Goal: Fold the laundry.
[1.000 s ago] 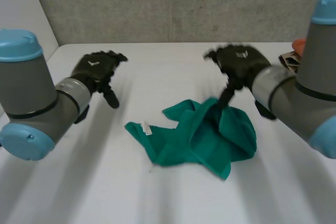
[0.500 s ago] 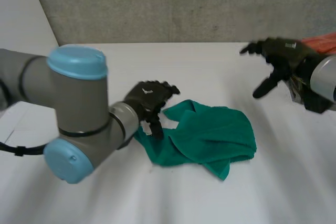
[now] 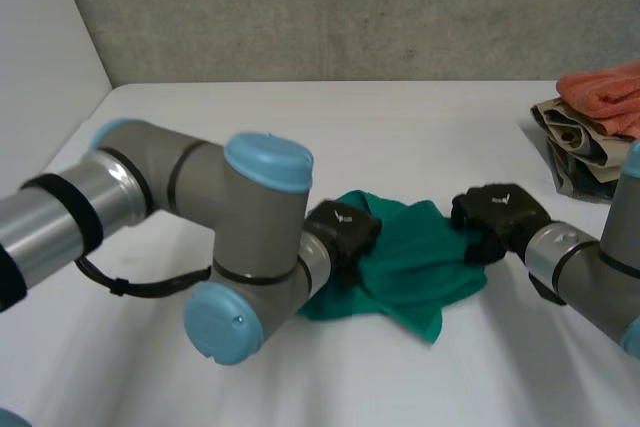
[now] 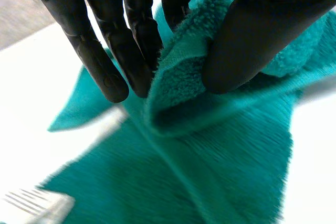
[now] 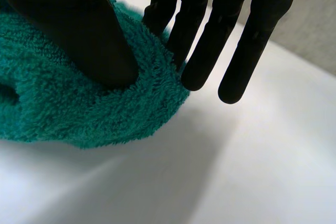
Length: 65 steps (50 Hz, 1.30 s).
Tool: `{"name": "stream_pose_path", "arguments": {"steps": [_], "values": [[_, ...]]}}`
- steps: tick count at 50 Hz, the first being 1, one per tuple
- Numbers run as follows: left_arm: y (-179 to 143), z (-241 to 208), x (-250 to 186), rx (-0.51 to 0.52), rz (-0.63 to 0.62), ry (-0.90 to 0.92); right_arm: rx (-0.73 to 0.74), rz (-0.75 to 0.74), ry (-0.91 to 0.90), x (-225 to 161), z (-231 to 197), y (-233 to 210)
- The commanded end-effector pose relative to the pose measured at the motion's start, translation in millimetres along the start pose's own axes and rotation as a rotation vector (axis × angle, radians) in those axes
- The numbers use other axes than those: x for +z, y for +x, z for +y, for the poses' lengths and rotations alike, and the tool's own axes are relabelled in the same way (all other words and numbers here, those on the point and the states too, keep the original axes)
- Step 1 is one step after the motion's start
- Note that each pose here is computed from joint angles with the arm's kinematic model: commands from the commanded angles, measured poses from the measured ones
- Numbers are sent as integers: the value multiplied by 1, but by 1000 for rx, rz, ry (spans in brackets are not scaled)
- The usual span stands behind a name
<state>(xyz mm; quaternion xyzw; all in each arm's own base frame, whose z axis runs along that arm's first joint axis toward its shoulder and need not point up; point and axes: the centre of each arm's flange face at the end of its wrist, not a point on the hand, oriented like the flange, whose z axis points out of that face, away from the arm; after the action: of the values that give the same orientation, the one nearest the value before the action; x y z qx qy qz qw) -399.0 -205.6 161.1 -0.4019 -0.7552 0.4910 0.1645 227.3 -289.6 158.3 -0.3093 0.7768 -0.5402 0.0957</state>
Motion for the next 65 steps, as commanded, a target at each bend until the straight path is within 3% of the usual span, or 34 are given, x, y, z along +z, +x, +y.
{"name": "stream_pose_path", "arguments": {"steps": [1, 5, 10, 16, 21, 30, 37, 40, 44, 52, 57, 65], "values": [[-40, -76, -47, -42, -186, 201, -48, 38, 175, -3, -45, 8], [-57, -123, -97, -39, -253, 352, -140, 54, 352, -21, -98, 2], [-69, -159, -149, 51, -308, 482, -243, 42, 553, -50, -161, -10], [-88, -157, -154, 172, -400, 447, -296, -19, 589, -48, -181, -27], [-110, -134, -132, 251, -470, 325, -394, -70, 558, -19, -172, -50], [-120, -68, -51, 257, -399, 121, -556, -133, 477, 56, -115, -91], [-133, -25, 5, 234, -411, 20, -700, -1, 521, 112, -80, -104], [-133, -24, 9, 216, -408, 17, -723, 84, 531, 117, -83, -102], [-133, -32, 3, 154, -392, 38, -679, 191, 531, 112, -93, -95], [-146, -56, -31, 17, -426, 111, -375, 238, 524, 63, -129, -71], [-160, -55, -56, -46, -447, 113, -222, 151, 388, 25, -127, -62], [-170, -35, -71, -114, -397, 74, -66, -66, 85, 8, -82, -73]]}}
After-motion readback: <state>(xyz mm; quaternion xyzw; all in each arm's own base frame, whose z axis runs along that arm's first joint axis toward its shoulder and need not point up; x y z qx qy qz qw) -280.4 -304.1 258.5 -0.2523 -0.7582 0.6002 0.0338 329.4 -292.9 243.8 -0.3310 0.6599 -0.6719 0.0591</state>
